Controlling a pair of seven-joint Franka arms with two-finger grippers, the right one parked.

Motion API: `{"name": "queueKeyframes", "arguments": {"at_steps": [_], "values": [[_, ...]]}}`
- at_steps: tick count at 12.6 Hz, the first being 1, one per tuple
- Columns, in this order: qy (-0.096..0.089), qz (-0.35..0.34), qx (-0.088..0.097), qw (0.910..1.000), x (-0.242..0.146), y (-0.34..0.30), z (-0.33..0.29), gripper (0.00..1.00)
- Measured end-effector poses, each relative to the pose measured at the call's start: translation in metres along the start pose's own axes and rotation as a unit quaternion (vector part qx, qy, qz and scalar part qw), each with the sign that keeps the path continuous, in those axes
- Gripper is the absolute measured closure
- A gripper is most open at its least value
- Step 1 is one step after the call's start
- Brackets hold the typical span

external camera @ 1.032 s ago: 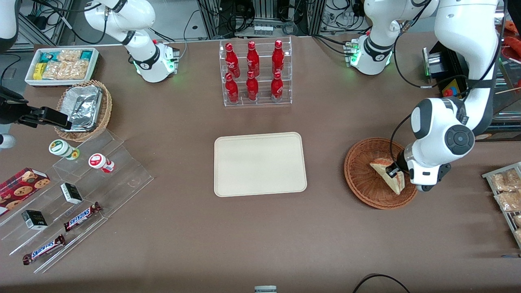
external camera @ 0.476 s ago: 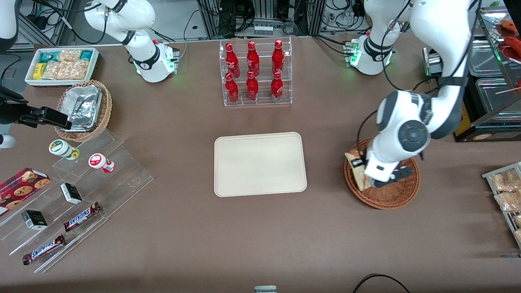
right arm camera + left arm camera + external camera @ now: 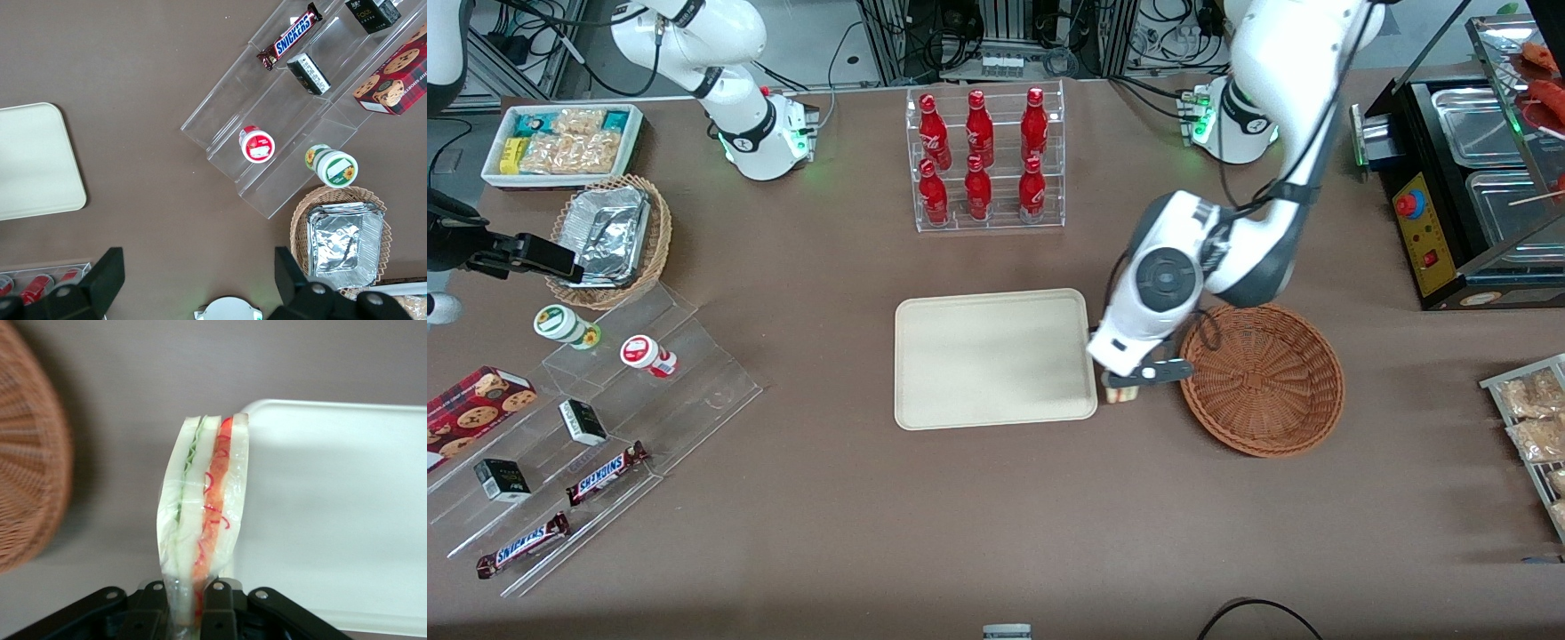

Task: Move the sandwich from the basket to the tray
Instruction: 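Lift the sandwich and carry it with the left gripper over the tray, then lower the sandwich onto the tray and open the left gripper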

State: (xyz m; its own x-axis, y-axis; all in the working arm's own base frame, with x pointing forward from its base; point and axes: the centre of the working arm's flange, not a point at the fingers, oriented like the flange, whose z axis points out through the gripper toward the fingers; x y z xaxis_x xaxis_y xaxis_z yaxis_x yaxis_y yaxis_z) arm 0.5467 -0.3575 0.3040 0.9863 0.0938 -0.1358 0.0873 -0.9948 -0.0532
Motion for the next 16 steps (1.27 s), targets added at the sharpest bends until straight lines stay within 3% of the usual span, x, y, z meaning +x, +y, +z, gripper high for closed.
{"name": "queueKeyframes", "arguments": {"at_steps": [8, 16], "values": [[0.020, -0.040, -0.010, 0.9989, -0.044, 0.147, 0.039, 0.85], [0.021, -0.076, -0.013, 0.9968, -0.048, 0.172, 0.062, 0.85]]}}
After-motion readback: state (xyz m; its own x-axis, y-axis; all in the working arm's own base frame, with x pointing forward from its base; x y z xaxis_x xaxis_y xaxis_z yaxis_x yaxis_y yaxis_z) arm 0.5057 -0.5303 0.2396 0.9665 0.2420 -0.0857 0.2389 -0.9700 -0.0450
